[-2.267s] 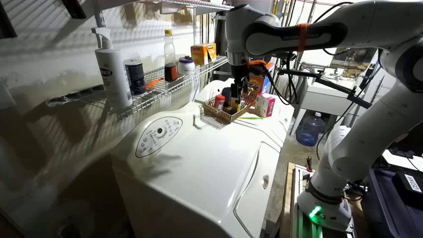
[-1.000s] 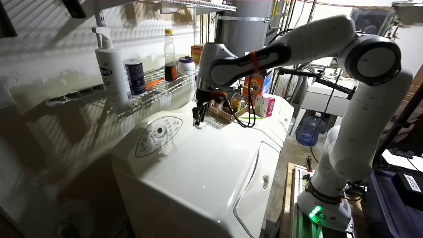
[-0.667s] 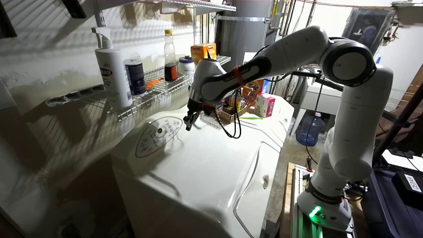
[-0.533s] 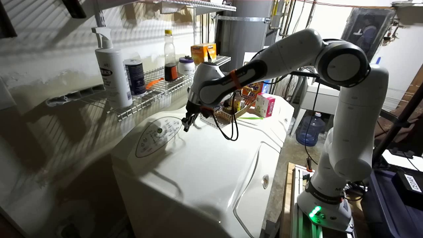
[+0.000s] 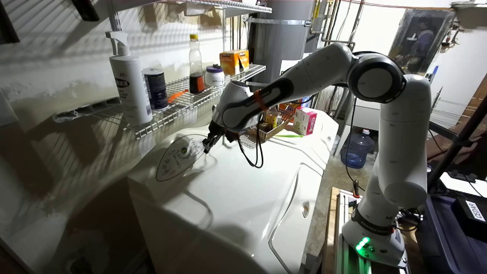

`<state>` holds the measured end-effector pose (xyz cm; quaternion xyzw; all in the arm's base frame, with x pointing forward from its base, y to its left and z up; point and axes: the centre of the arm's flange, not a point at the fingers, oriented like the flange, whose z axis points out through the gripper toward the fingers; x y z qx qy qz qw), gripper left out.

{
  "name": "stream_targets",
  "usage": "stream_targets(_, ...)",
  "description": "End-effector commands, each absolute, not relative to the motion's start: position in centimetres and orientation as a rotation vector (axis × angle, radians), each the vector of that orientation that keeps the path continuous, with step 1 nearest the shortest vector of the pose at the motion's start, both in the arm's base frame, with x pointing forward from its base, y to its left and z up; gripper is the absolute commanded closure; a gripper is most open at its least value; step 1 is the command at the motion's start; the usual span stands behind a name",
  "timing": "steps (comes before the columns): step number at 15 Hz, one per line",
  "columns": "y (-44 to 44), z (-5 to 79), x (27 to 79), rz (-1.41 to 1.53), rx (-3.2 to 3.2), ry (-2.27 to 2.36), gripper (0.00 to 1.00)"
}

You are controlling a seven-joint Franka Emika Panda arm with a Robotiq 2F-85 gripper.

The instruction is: Press the last button on the right side of the washing machine

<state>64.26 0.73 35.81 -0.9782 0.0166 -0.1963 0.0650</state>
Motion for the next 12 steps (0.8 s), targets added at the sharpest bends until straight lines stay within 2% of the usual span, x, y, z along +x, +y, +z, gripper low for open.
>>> stream_targets(1, -0.3, 34.6, 66.3, -0.644, -2.94, 0.045, 1.0)
stream_targets(12, -0.8, 33.1, 67.7, -0.737, -2.939, 0.104, 1.0)
